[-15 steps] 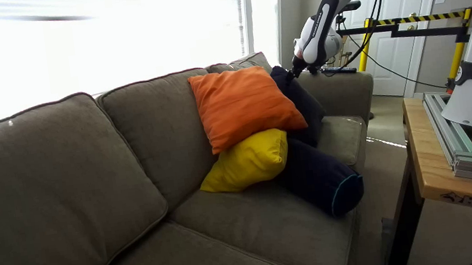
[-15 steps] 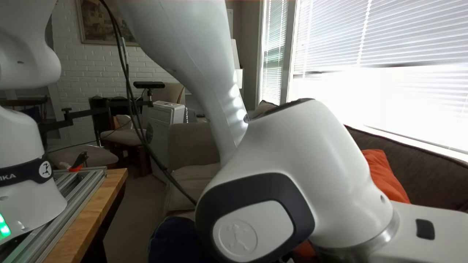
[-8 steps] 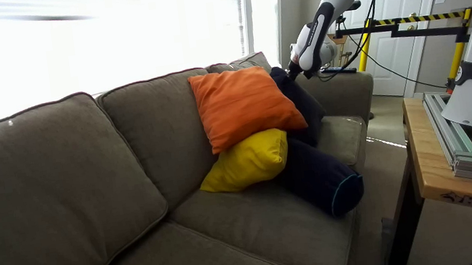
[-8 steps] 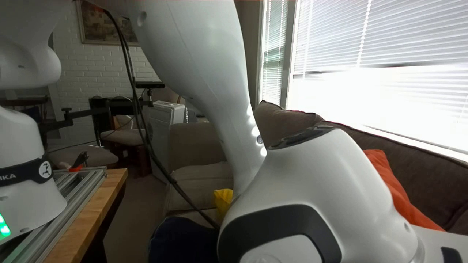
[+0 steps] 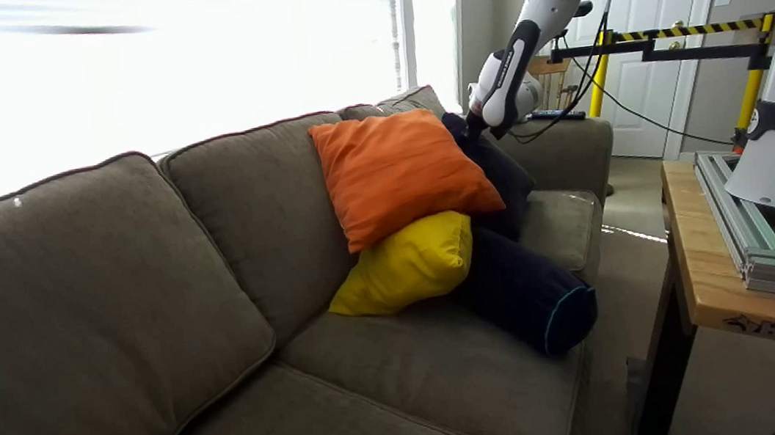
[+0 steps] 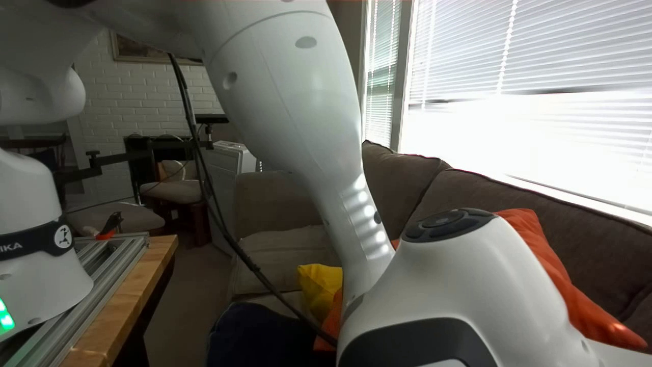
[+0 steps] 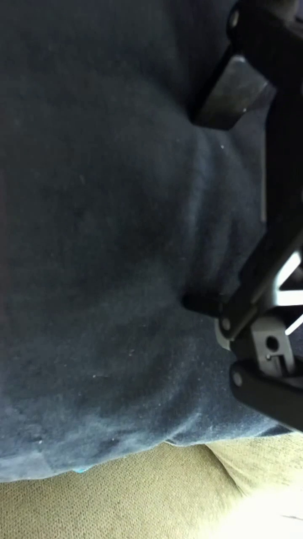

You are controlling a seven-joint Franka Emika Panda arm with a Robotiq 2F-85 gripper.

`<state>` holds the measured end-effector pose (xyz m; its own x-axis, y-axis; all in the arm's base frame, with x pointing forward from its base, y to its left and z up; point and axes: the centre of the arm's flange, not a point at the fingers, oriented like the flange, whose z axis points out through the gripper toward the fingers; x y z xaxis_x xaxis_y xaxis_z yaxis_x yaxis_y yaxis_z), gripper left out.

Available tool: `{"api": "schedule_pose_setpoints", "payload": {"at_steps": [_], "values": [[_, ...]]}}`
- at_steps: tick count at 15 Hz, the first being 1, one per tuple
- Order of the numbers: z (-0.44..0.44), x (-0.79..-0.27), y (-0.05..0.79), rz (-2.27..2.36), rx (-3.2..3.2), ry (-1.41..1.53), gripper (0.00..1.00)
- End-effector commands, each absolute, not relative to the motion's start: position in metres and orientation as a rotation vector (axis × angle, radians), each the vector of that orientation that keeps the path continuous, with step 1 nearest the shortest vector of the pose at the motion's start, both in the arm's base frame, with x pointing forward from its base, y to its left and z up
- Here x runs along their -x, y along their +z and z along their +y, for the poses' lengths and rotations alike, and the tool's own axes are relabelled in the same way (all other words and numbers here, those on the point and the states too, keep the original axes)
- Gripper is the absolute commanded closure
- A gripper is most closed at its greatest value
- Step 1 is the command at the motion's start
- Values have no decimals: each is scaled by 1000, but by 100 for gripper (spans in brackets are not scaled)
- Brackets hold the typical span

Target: Put the square-shaped blue pillow onto the orange one

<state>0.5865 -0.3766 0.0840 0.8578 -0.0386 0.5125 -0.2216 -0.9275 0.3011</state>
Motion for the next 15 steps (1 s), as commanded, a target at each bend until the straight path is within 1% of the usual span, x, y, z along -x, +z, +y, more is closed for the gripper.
{"api": "schedule_pose_setpoints", "payload": {"at_steps": [1, 3, 4, 5, 7, 12, 14, 15], "values": [[-394, -607, 62, -205, -2688, 709, 0], [-397, -611, 58, -208, -2689, 698, 0], [-399, -612, 58, -209, -2689, 692, 4], [-400, -614, 57, -205, -2690, 688, 26], [-401, -616, 56, -200, -2688, 685, 31], [-404, -619, 57, -196, -2682, 685, 67], [-406, -619, 58, -197, -2677, 690, 80], [-407, -619, 58, -199, -2675, 691, 88]]}}
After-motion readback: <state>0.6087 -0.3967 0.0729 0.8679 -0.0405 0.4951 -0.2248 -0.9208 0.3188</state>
